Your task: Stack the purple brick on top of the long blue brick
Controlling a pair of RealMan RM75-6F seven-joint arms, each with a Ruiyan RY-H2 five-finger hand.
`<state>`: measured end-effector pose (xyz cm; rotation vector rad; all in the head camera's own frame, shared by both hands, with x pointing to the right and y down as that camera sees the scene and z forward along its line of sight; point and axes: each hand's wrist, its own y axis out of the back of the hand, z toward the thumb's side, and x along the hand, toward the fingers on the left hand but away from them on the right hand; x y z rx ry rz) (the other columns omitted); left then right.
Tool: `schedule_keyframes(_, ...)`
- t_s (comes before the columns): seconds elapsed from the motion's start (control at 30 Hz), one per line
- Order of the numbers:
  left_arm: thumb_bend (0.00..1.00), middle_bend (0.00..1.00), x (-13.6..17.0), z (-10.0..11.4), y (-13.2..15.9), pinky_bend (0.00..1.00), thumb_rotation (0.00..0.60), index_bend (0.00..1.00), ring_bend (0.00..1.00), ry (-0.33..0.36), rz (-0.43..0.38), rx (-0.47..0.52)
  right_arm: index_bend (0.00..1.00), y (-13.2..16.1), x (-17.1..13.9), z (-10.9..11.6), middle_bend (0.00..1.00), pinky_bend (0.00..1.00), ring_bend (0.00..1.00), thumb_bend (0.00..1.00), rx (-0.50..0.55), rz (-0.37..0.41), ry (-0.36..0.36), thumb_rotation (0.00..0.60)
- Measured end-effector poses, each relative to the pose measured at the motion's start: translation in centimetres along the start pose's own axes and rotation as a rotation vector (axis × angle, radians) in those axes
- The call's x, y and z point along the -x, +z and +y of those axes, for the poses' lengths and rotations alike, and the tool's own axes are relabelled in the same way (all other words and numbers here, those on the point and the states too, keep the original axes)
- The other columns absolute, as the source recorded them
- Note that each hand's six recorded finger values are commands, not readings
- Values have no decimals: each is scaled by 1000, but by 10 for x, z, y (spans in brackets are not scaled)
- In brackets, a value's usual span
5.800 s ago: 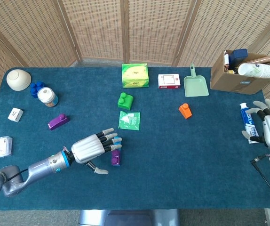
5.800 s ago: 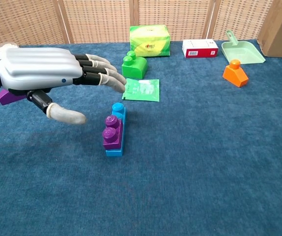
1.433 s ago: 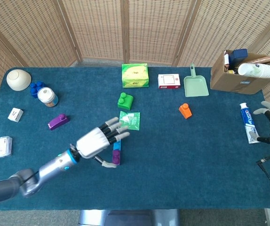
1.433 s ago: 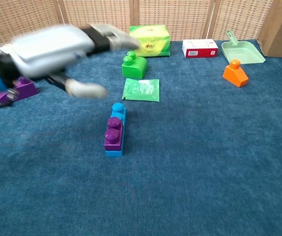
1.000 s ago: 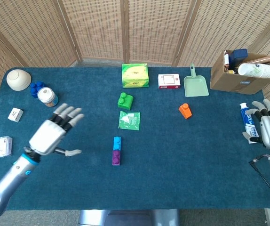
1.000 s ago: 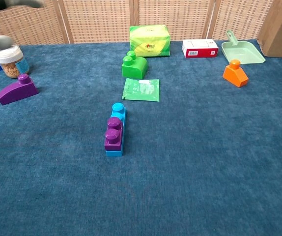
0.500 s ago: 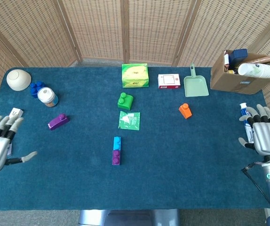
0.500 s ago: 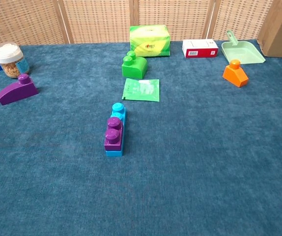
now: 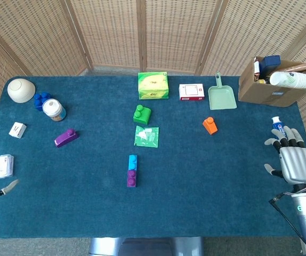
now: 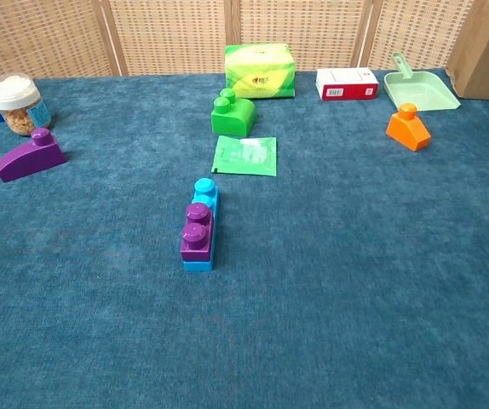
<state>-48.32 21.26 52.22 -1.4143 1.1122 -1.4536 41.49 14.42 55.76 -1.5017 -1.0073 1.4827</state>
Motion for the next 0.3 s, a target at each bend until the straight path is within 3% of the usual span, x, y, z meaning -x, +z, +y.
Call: schedule_keyframes(0.3,111,3,-8,-6,8,0,296,70,0,-6,-11,20,342,-4,-5,0,177,98,0,158,6,-14,4,600)
